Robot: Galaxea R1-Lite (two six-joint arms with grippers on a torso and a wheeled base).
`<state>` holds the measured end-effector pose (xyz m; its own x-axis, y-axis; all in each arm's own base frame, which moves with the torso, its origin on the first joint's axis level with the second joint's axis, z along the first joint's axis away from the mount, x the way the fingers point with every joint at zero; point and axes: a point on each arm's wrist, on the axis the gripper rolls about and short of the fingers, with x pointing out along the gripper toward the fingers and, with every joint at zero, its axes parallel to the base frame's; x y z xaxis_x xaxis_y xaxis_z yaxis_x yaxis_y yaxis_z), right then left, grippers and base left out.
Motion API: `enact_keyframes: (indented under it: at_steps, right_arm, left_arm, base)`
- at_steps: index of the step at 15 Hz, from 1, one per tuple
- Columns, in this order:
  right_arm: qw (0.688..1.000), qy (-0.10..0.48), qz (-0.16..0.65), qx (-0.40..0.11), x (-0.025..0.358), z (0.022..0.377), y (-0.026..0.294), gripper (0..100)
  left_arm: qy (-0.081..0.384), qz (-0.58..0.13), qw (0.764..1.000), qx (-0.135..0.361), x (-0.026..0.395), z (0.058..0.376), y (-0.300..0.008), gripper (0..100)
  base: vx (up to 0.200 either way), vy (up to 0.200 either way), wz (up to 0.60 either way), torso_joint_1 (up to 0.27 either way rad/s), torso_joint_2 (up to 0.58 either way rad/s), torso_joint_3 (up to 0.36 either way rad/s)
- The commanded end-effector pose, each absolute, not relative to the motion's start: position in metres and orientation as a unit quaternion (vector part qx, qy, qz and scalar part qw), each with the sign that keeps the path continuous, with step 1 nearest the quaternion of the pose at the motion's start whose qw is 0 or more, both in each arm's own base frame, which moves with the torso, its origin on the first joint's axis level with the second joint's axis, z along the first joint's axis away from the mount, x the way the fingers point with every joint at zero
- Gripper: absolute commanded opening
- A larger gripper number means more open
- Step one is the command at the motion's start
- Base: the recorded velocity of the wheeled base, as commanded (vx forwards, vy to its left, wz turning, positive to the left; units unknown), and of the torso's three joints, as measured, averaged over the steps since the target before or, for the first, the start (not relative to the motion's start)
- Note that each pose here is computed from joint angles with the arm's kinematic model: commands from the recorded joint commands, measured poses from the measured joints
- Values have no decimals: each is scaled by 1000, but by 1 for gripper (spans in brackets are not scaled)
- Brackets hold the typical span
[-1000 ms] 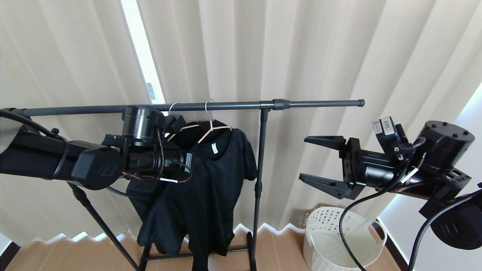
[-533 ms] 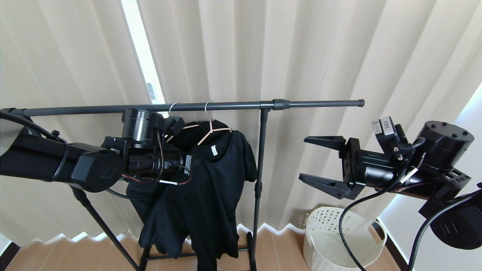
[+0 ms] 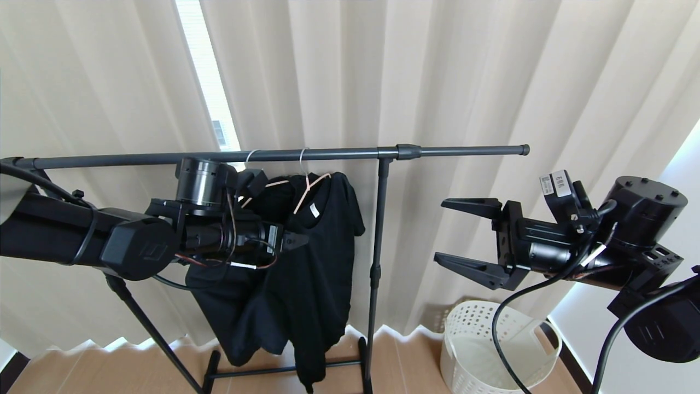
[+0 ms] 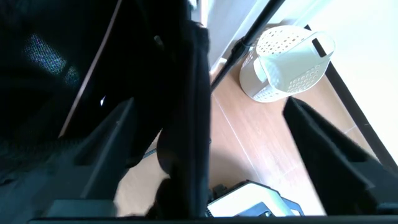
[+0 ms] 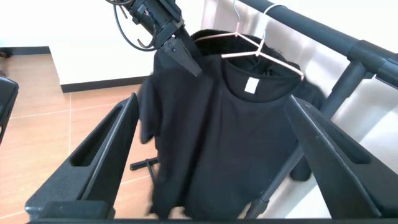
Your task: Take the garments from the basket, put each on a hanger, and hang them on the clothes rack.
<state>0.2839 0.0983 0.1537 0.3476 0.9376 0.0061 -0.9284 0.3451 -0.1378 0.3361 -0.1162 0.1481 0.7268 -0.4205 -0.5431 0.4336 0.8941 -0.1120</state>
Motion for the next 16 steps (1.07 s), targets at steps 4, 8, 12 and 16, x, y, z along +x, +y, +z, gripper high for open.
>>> enact_keyframes:
  at_steps: [4, 8, 12, 16]
  right_arm:
    - [818, -42, 571, -55, 284, 153, 99, 100]
    - [817, -43, 572, -62, 283, 151, 100, 100]
    - [817, -35, 571, -75, 292, 136, 102, 100]
    - [854, -33, 511, -91, 294, 135, 114, 100]
  left_arm:
    - [284, -229, 931, 11, 322, 156, -111, 100]
    - [279, -228, 933, 11, 290, 167, -99, 100]
    - [266, -250, 931, 16, 220, 172, -87, 100]
    - [264, -261, 928, 18, 188, 154, -80, 100]
  base:
    - [0, 0, 0, 0, 0, 0]
    - [0, 0, 0, 0, 0, 0]
    - [0, 0, 0, 0, 0, 0]
    - [0, 0, 0, 0, 0, 0]
